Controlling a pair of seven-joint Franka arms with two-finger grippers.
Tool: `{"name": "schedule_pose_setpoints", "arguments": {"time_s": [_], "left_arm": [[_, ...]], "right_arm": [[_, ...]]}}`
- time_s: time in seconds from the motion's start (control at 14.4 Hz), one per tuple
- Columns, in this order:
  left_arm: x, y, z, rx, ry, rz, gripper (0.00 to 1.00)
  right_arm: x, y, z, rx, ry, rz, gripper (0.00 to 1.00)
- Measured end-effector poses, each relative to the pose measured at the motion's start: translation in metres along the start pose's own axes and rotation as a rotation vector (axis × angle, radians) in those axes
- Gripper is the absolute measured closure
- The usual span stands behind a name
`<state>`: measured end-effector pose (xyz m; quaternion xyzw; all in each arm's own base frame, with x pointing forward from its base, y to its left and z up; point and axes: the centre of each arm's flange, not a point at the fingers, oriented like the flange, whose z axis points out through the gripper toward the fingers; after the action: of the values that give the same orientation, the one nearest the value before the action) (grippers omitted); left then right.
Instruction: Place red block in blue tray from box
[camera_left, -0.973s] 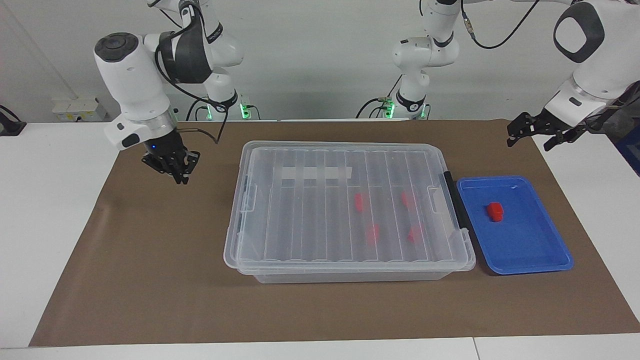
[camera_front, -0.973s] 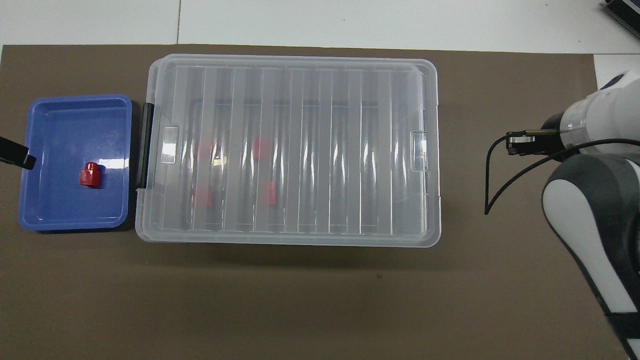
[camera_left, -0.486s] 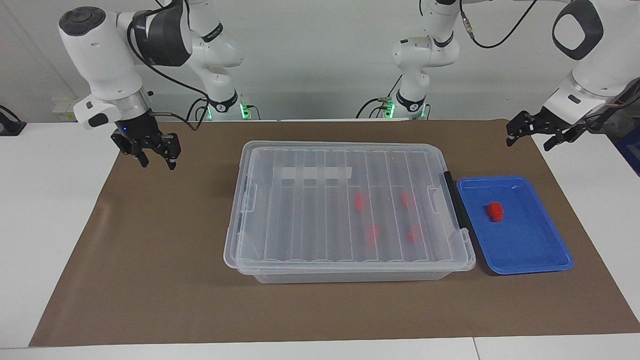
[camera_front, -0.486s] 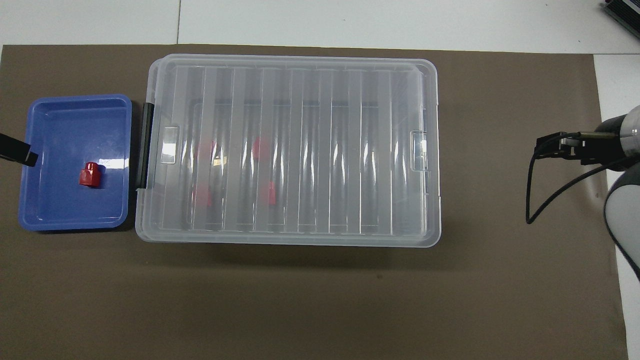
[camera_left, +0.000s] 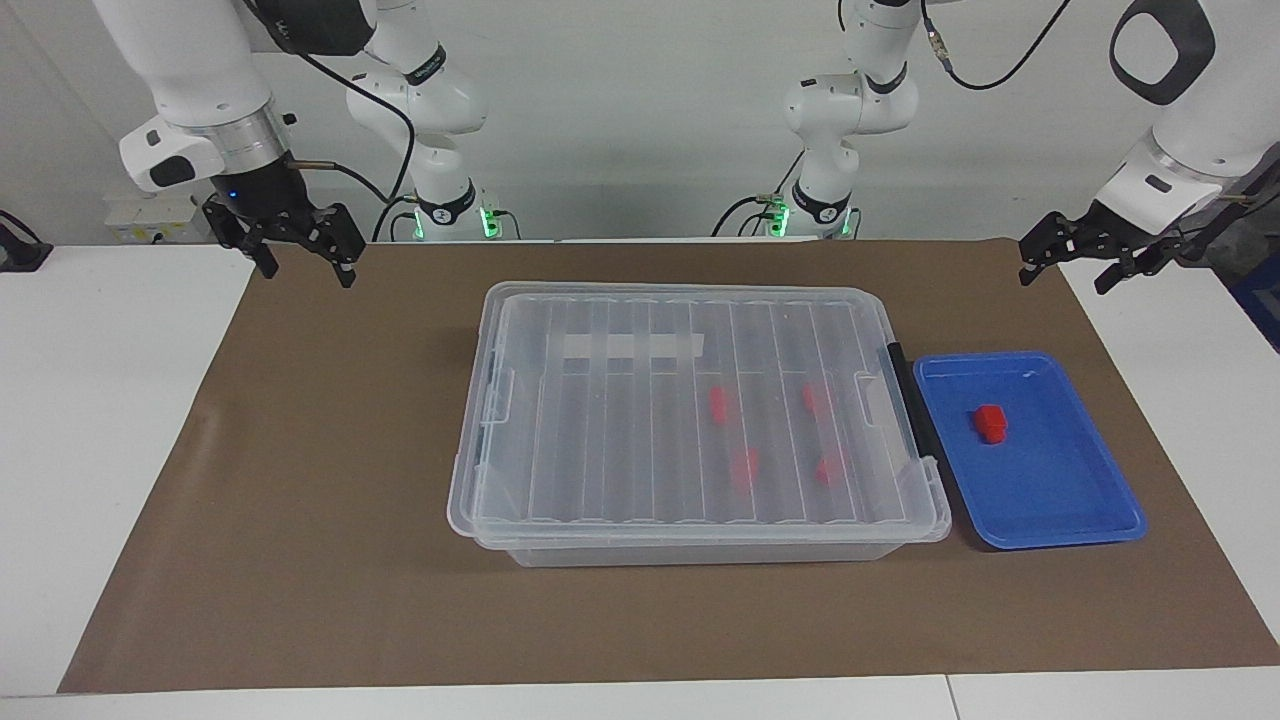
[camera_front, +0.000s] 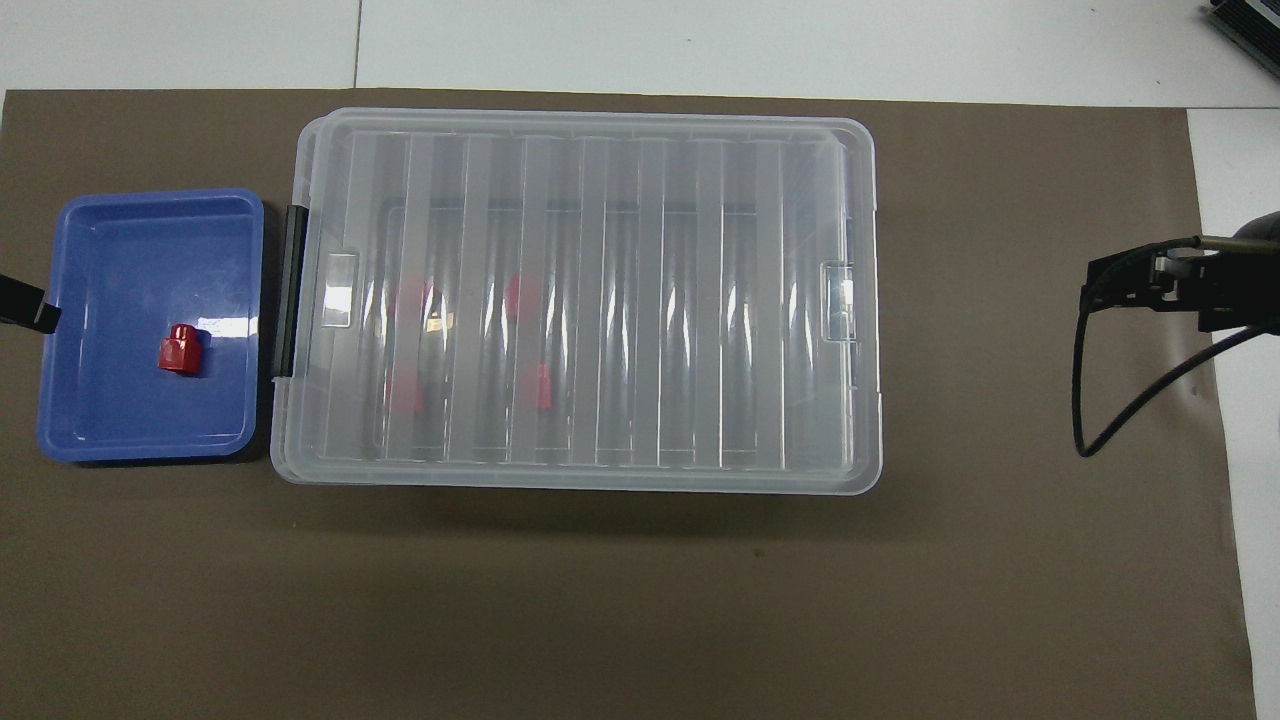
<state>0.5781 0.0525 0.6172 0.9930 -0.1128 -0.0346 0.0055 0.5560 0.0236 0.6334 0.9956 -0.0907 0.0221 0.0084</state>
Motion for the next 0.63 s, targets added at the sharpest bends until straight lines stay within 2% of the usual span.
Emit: {"name": "schedule_pose_setpoints", "arguments": {"time_s": [0.63], "left_arm": [[-0.007,-0.005,-0.003,-0.002,0.001,-0.011,0.0]], "right_arm": [[-0.003,-0.014,0.015,-0.009,-0.038,0.011,0.0]]}}
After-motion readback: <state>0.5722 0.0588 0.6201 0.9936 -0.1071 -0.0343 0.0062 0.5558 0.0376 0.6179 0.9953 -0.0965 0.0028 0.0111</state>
